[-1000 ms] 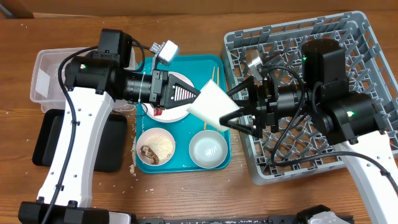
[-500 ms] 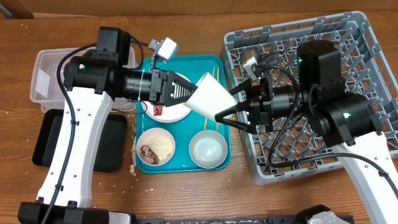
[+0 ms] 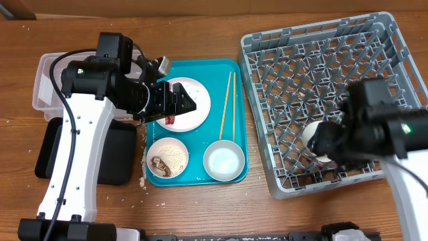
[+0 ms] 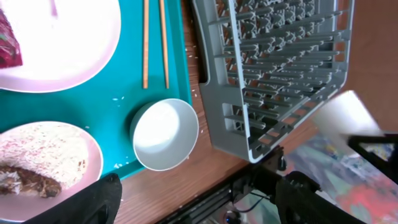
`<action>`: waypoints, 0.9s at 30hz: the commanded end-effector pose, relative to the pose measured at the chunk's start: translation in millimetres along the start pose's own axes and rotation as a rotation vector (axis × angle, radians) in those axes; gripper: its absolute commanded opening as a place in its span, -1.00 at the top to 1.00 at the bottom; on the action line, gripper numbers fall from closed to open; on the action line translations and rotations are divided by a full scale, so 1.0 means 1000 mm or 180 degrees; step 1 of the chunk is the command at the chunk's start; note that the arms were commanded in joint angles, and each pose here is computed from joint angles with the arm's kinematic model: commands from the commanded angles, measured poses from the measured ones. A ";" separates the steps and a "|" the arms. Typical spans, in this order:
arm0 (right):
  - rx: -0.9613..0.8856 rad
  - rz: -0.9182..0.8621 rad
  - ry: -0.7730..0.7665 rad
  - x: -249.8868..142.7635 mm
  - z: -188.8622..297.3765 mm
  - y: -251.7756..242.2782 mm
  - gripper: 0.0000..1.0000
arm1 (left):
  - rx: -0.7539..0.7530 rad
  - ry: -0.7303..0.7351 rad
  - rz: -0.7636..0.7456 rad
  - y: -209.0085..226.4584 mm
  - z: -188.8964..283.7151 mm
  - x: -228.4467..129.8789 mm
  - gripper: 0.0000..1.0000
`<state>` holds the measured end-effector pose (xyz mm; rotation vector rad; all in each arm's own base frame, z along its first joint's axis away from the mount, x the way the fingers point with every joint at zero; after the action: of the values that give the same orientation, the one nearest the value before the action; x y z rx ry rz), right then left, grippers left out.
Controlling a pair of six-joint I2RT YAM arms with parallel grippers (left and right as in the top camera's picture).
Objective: Sort waste into correct bins and load items into the dishwasher
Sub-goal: 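Set the white cup upside down in the dish rack with right gripper, then grasp the small pink bowl of food with the left gripper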
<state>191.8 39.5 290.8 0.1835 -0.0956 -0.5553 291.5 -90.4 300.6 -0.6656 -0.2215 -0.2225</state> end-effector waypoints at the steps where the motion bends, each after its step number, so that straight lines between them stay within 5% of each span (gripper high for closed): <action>1: -0.0442 -0.0169 0.0149 0.016 -0.021 0.000 -0.09 | 0.0057 -0.0030 0.0003 0.000 0.003 0.000 -0.62; 7: -0.0681 -0.0081 0.0681 0.040 -0.073 0.017 -0.22 | 0.0055 -0.0005 0.0021 0.000 0.003 -0.001 -0.61; 12: -0.0430 0.0062 0.0737 0.043 -0.073 0.029 -0.85 | 0.0046 0.0033 0.0066 -0.002 0.002 -0.003 -0.48; 16: -0.0103 0.0098 0.0321 0.058 -0.049 0.046 -0.90 | 0.0274 0.0143 -0.0021 -0.014 -0.012 -0.006 -0.43; 21: 0.0838 0.0303 -0.0381 0.066 0.004 0.073 -0.89 | 0.1639 0.0386 -0.0170 -0.028 -0.078 -0.035 -0.37; 27: 0.0893 0.0322 -0.0451 0.065 0.010 0.073 -0.90 | 0.2019 0.0552 -0.0407 -0.021 -0.157 -0.077 -0.15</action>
<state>282.3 64.2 310.8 0.3924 -0.3023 -0.4521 234.9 -203.5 195.9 -0.1431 -0.1462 -0.4127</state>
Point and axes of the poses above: each gripper's point midway between its finger pads, its own z axis back along the fingers, its own y axis along the line the jaws close on, x = y × z, the point moved 7 cm from there along z, back along the fingers, and after that the axes turned 12 degrees about -z, right-handed, at the moved point
